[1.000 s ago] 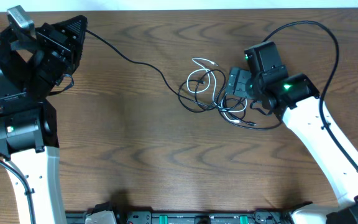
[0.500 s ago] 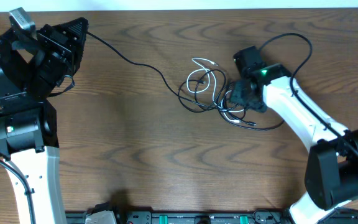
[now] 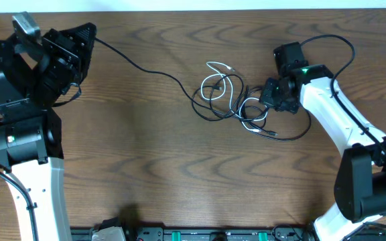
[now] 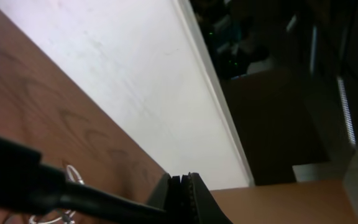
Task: Untangle cables
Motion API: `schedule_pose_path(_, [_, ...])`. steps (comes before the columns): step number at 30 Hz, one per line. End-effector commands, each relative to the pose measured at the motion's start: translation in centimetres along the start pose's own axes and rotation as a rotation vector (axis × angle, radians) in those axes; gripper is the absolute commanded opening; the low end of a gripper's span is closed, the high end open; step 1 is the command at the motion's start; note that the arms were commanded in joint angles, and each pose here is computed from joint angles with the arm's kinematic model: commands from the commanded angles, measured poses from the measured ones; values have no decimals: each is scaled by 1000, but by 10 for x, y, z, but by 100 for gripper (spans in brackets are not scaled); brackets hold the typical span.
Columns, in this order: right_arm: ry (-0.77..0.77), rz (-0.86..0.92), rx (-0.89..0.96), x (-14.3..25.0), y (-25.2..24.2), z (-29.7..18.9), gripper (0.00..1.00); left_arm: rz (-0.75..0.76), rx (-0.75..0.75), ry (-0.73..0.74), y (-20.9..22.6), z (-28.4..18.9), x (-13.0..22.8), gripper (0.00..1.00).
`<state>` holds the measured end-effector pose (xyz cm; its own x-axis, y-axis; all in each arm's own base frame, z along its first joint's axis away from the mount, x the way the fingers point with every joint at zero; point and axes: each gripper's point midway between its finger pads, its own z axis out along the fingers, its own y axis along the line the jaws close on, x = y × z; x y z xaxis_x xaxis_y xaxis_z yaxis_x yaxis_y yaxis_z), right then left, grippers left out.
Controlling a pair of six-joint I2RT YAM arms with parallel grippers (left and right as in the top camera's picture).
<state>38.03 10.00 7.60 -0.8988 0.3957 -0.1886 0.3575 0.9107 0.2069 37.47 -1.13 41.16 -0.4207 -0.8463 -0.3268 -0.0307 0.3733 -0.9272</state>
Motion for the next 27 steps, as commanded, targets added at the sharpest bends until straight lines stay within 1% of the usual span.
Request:
schedule_pose_path(1, [-153,-93,-142,-29,33,-71,1,39,-52,-30,10,-1,-6,7])
schedule_pose_path(4, [-272,-190,-281,-41,60,-135,1,20,-98,-31,22,-1,-5,8])
schedule_pose_path(6, [-349,-215,-343,-46,69,-174,2,7,-123,-27,28,0,-4,7])
schedule_pose_path(7, [-435,-225,-394,-48,74,-212,2,-5,-149,-28,35,0,-3,7])
schedule_pose_path(9, [-509,-231,-432,-48,74,-241,1,-10,-168,-21,40,1,-2,8])
schedule_pose_path(11, [-567,-222,-427,-48,68,-260,1,-11,-178,-14,44,2,-1,8])
schedule_pose_path(13, [-608,-200,-379,-51,57,-266,2,-16,-185,-10,47,3,0,7])
schedule_pose_path(16, [-614,-135,-269,-55,36,-256,2,-20,-190,-7,48,4,0,8])
schedule_pose_path(17, [-607,-115,-241,-56,31,-251,3,-20,-190,-7,48,4,0,7])
schedule_pose_path(18, [-593,-94,-215,-56,26,-244,7,-20,-191,-7,48,3,0,7])
schedule_pose_path(19, [-574,-87,-201,-55,24,-237,16,-20,-191,-7,48,3,0,7])
schedule_pose_path(20, [-557,-82,-193,-54,24,-230,28,-18,-191,-7,48,3,0,7])
schedule_pose_path(21, [-535,-86,-187,-52,24,-223,32,-18,-191,-7,48,3,0,7])
schedule_pose_path(22, [-511,-91,-183,-50,25,-216,33,-18,-191,-7,48,3,0,8])
schedule_pose_path(23, [-490,-94,-182,-49,26,-210,36,-19,-193,-5,49,3,0,7])
schedule_pose_path(24, [-465,-102,-188,-47,29,-204,44,-20,-193,-5,49,3,0,7])
schedule_pose_path(25, [-440,-109,-198,-45,32,-198,64,-20,-193,-5,49,3,0,7])
schedule_pose_path(26, [-418,-116,-211,-42,36,-194,75,-19,-193,-5,49,3,0,8])
schedule_pose_path(27, [-392,-125,-228,-39,41,-190,82,-19,-193,-5,49,3,0,8])
